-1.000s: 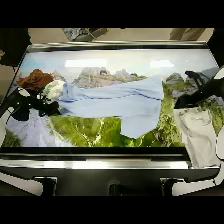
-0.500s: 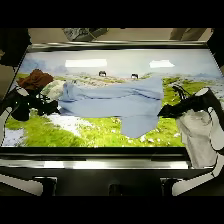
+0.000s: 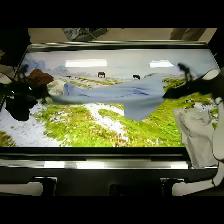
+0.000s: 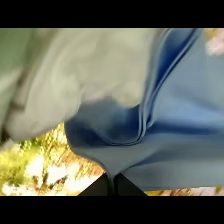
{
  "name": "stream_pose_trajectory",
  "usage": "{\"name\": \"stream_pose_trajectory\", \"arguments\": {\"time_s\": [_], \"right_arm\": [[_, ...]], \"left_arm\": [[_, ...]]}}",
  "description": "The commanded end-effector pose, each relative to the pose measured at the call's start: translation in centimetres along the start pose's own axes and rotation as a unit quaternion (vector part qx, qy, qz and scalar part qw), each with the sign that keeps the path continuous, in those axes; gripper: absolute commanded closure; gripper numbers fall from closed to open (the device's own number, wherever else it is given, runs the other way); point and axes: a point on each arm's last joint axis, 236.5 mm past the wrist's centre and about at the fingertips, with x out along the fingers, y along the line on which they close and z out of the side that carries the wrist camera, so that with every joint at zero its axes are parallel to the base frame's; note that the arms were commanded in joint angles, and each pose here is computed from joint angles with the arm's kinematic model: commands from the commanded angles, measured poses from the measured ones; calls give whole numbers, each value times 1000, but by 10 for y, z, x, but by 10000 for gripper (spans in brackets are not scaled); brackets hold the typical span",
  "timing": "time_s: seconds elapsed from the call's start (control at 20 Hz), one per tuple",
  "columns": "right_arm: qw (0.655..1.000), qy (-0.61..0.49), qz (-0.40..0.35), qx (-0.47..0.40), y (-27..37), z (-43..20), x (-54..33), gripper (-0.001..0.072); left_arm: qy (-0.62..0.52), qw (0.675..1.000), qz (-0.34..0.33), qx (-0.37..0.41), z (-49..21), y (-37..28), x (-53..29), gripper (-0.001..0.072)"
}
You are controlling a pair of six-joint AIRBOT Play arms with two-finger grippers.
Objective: Fold the shirts.
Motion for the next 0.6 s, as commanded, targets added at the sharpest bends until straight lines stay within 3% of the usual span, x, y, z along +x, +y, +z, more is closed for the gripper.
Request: {"name": "stream_pose_trajectory", "arguments": {"time_s": [0.0,0.1,0.2,0.35,0.55], "right_arm": [[949,-199,-166,-181,58,104,-192,662],[860,-327,-309,-242,113,121,-341,662],[784,-396,-403,-259,164,93,-441,663],[758,-418,-433,-252,211,40,-491,663],[732,-435,-455,-261,242,7,-519,663]], "left_arm": [[-277,957,4,88,94,-82,-208,675],[-446,885,24,132,95,-128,-360,675],[-544,828,17,133,57,-159,-459,675],[-581,802,2,139,0,-184,-515,675],[-573,806,20,147,-27,-183,-523,675]]}}
